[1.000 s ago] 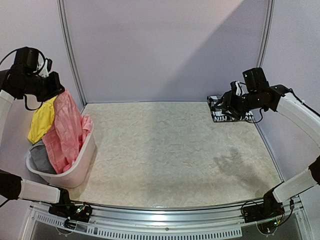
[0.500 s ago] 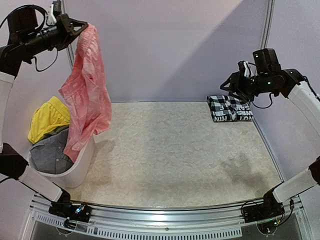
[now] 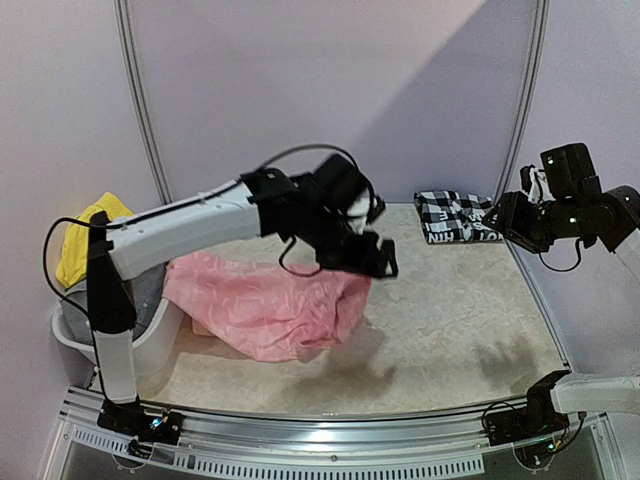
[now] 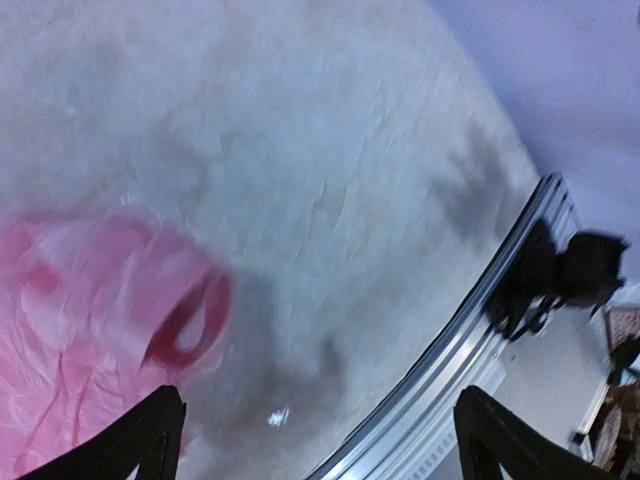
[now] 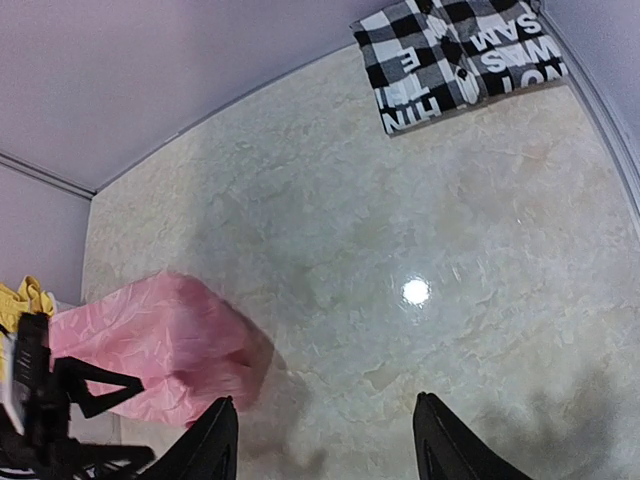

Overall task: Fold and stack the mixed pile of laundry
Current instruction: Place the crumpled shorts at the center of the board, then move the crumpled shorts to the center of the board.

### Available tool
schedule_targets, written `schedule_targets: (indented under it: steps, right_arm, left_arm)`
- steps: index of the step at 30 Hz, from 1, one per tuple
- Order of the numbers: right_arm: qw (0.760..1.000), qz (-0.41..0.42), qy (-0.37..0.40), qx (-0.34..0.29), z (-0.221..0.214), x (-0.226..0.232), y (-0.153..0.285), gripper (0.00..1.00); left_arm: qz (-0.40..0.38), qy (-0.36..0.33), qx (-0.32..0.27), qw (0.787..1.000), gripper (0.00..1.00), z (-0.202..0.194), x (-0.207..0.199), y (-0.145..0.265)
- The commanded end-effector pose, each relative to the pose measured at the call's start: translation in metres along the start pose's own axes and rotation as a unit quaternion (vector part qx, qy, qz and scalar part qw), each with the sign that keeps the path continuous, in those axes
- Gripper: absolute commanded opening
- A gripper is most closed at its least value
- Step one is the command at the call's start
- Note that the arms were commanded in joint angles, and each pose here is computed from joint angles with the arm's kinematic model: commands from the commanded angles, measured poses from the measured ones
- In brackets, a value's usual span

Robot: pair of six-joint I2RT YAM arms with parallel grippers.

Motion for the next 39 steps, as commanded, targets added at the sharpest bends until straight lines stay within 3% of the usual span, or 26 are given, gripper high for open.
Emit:
schedule_targets:
  steps: [1,6,13,18,23,26,33,39]
  right_arm:
    - [0.999,-0.026,-0.016,0.017,-0.021,-0.014,-0.004,0.61]
    - [0.999,0.005,-0.017,0.034,-0.033,-0.014,-0.012,0.61]
    - [0.992,0.091,-0.011,0.081,-0.043,0.003,-0.038,0.59]
    - [0.99,0.097,-0.011,0.101,-0.056,0.012,-0.057,0.59]
    - [0.987,0.098,0.003,0.13,-0.073,0.025,-0.074,0.58]
    - [0.986,0.094,0.005,0.141,-0.078,0.028,-0.078,0.58]
    - [0.987,0.074,0.007,0.142,-0.078,0.024,-0.073,0.59]
    - [0.987,0.066,0.008,0.148,-0.083,0.018,-0.066,0.59]
  left_arm:
    - [0.037,-0.026,0.022,0.999,1.0,-0.025,0.003,0.024]
    - [0.097,-0.024,0.023,0.995,1.0,-0.032,0.029,0.043]
    - [0.202,-0.021,0.051,0.978,0.9,-0.069,0.083,0.052]
    - [0.207,-0.02,0.08,0.975,0.84,-0.099,0.109,0.045]
    - [0.198,-0.033,0.099,0.975,0.77,-0.111,0.112,0.018]
    - [0.215,-0.081,0.104,0.968,0.8,-0.115,0.102,-0.002]
    - [0.275,-0.196,0.144,0.93,0.81,-0.133,0.083,-0.059]
    - [0.333,-0.231,0.167,0.899,0.76,-0.143,0.092,-0.086]
Point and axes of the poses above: each gripper's point midway between its finger pads, its own y axis back along the fingers, its own x axis along the line the jaws close on, z = x × y, the point moved 8 cm from there along y, back along the fingers, and after that the axes turned 10 degrees about y, right-handed, at the moved point
